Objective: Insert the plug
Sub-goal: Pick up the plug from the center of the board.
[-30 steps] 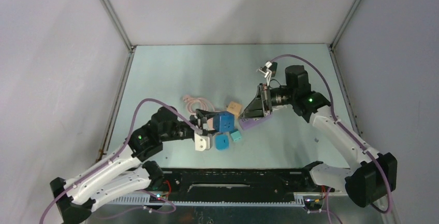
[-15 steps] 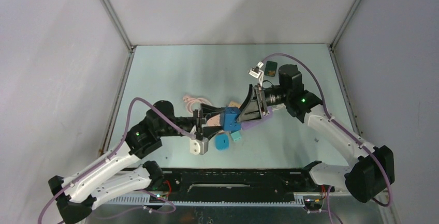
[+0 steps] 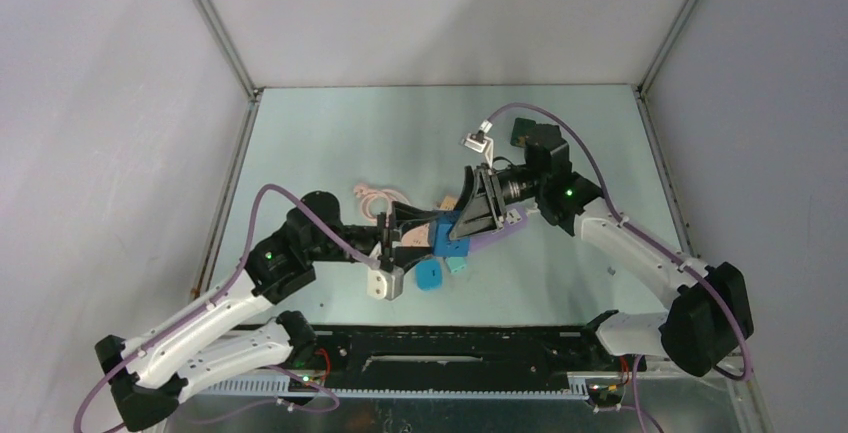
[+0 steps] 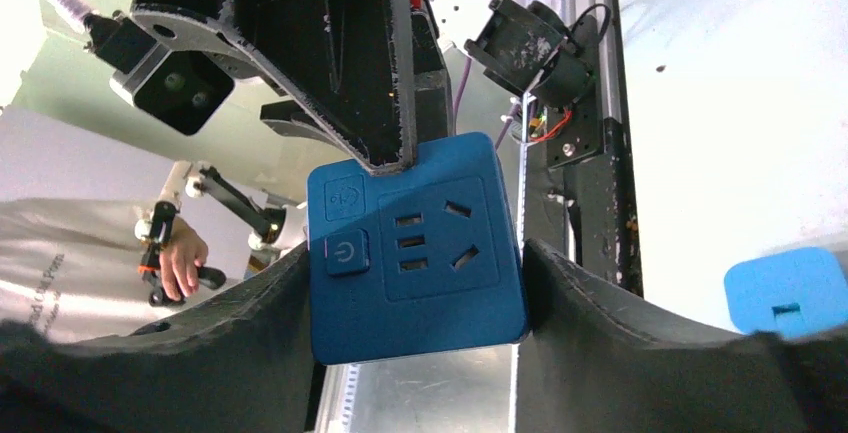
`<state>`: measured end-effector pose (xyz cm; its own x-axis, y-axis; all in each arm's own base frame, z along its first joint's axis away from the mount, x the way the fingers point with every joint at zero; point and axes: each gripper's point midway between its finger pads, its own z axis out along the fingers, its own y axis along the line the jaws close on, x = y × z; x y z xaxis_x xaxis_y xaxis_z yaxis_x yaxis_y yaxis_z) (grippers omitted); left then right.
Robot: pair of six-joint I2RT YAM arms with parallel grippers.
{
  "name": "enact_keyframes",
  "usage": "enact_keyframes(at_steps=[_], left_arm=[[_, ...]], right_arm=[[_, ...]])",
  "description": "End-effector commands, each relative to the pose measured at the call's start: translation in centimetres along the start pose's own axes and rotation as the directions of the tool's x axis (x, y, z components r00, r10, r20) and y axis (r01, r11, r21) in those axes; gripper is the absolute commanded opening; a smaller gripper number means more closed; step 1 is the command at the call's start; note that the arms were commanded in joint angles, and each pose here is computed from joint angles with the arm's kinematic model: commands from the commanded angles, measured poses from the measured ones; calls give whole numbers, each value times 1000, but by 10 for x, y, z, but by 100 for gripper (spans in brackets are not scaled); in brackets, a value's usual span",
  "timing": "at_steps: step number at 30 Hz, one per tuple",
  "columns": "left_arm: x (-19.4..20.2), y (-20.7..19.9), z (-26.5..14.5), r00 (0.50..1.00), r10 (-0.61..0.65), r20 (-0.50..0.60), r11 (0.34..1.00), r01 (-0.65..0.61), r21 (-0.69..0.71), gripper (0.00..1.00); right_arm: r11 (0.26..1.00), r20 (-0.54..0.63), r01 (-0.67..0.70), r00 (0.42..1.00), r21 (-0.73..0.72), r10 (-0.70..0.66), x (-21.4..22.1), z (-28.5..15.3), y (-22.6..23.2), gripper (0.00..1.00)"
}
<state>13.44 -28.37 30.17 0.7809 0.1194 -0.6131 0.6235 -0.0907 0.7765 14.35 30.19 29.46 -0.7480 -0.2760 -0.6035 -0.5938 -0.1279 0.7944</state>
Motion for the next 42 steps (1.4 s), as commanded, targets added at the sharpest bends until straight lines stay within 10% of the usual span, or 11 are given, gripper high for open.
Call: enact_keyframes(at_steps=[1, 6, 9, 13, 15, 16, 25, 29, 37, 42], left_arm=[[-33, 31, -5, 991, 108, 75, 993, -104, -58, 0], [-32, 29, -4, 992, 105, 74, 994, -101, -50, 0], [-31, 30, -5, 992, 106, 66, 993, -103, -54, 0], [-27, 32, -5, 994, 101, 50, 993, -97, -67, 24], [-25, 34, -6, 995, 90, 43, 992, -86, -89, 60], [-23, 34, -6, 996, 87, 37, 992, -82, -99, 94], [-10, 60, -12, 964, -247, 100, 897, 267, -353, 100], [-7, 64, -15, 880, -449, 155, 790, 471, -393, 100], [14, 79, -8, 486, -826, 286, 327, 826, -458, 100], [15, 71, 6, 357, -895, 269, 231, 884, -407, 100]], right_arm=[[996, -35, 39, 998, -80, -42, -5, 1, 20, 61], [994, -67, 16, 998, -109, -23, -1, 2, 22, 34], [994, -72, 7, 997, -110, -15, 0, 1, 21, 0], [995, -58, 23, 998, -98, -29, -1, 1, 22, 0], [996, -46, 31, 998, -86, -35, -3, 0, 22, 0], [996, -36, 37, 999, -76, -39, -4, -1, 20, 0], [980, 152, 65, 984, 188, -94, -27, -42, -7, 0], [926, 270, 78, 944, 370, -188, -44, -80, -12, 0], [766, 315, 111, 867, 634, -387, -52, -125, -14, 0], [763, 311, 108, 870, 637, -383, -50, -126, -15, 0]])
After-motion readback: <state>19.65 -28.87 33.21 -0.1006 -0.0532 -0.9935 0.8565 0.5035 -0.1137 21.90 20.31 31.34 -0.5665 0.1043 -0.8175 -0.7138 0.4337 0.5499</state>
